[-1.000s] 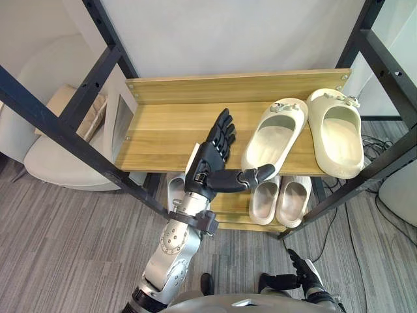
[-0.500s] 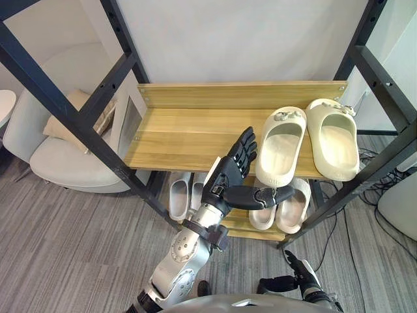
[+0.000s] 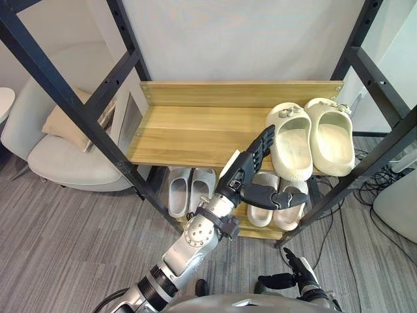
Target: Organize the slippers on the shoe rack
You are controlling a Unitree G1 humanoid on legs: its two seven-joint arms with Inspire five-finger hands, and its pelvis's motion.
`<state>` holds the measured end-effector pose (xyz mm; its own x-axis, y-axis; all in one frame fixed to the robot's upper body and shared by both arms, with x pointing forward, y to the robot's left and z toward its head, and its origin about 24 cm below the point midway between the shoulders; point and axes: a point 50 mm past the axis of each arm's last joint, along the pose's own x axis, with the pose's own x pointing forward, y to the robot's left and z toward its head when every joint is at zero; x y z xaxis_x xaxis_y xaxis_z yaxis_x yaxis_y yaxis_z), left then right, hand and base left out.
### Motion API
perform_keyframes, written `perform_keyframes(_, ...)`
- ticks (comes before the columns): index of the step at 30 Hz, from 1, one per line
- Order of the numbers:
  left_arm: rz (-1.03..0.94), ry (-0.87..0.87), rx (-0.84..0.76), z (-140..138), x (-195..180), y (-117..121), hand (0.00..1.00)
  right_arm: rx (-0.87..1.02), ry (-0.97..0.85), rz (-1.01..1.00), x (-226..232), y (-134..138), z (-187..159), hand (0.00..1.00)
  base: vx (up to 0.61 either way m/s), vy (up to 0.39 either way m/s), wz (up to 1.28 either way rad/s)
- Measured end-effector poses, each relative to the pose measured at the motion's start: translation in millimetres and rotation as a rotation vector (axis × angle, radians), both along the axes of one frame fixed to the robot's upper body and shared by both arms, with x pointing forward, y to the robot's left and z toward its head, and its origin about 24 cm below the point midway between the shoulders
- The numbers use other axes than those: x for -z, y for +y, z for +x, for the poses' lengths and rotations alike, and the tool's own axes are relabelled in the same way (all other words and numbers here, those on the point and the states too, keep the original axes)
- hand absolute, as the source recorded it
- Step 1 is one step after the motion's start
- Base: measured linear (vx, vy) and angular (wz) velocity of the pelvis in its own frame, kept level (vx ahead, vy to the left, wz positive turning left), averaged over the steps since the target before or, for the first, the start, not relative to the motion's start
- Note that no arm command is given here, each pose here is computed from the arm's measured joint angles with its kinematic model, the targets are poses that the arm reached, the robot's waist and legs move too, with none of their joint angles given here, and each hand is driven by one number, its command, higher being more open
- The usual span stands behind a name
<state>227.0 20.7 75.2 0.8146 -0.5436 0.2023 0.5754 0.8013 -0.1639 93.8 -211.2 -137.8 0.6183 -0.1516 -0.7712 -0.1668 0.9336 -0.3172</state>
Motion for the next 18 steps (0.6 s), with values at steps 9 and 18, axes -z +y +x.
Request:
perform_keyframes(9,0.017,-0.026,-0.01,3.5,-2.7,-1.3,1.0,0.004,0.003,-0.001,0.4,-0.1,-1.3,1.0,-0.01,0.002,0.0)
perform_keyframes(18,0.047,-0.04,-0.026,6.5,-1.6,-0.7,1.0,0.016,0.007,0.002,1.3,0.7,-2.0,1.0,0.0,0.0,0.0)
